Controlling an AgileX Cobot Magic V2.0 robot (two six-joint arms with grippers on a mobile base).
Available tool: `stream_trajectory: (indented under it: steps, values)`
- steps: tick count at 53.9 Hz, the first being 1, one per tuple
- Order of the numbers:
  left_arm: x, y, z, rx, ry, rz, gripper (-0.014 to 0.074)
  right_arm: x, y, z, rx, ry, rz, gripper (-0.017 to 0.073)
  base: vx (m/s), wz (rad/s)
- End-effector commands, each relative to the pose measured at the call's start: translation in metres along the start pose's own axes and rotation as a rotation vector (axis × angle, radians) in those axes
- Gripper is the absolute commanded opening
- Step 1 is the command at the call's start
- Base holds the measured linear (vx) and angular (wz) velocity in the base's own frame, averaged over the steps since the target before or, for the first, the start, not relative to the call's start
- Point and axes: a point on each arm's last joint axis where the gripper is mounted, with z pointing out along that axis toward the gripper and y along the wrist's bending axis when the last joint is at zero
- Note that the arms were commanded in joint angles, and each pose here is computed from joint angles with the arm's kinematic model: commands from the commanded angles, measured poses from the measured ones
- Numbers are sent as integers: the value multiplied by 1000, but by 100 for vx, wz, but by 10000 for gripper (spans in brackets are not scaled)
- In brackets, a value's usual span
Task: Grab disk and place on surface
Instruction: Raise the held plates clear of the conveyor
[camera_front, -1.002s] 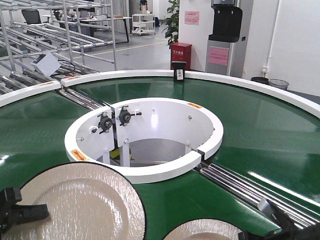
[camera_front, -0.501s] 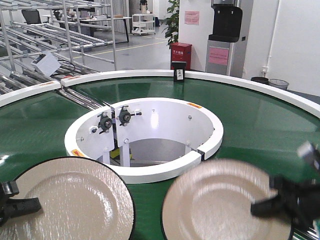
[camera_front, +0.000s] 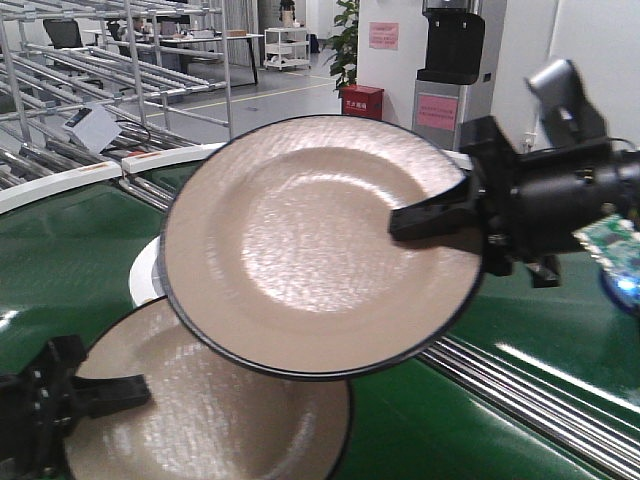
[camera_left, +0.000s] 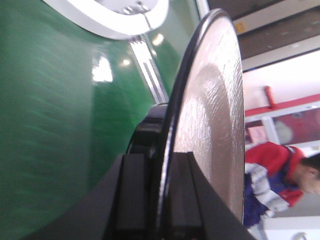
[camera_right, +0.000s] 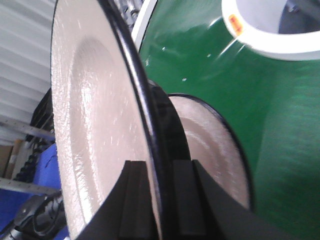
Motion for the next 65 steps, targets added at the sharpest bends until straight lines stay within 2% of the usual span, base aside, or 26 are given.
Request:
stream_trajectory:
  steps: [1,11,22,31,65]
  values:
    - [0,-24,-1,100,-50,-80,-1,-12,24,-1,-103,-98,25,-8,0,0]
    - [11,-26,14,72,-37,-109,-1,-17,19,4,-91,-135,35,-8,0,0]
    - [8,-9,30,-22,-52,-120,0,-19,18,4,-82,-155,32,-8,0,0]
    - [6,0,37,-69,-69,-134,1,-19,18,4,-83,-153,32,-8,0,0]
    - [6,2,39,-76,-65,-137,1,-19,19,4,-83,-153,33,-8,0,0]
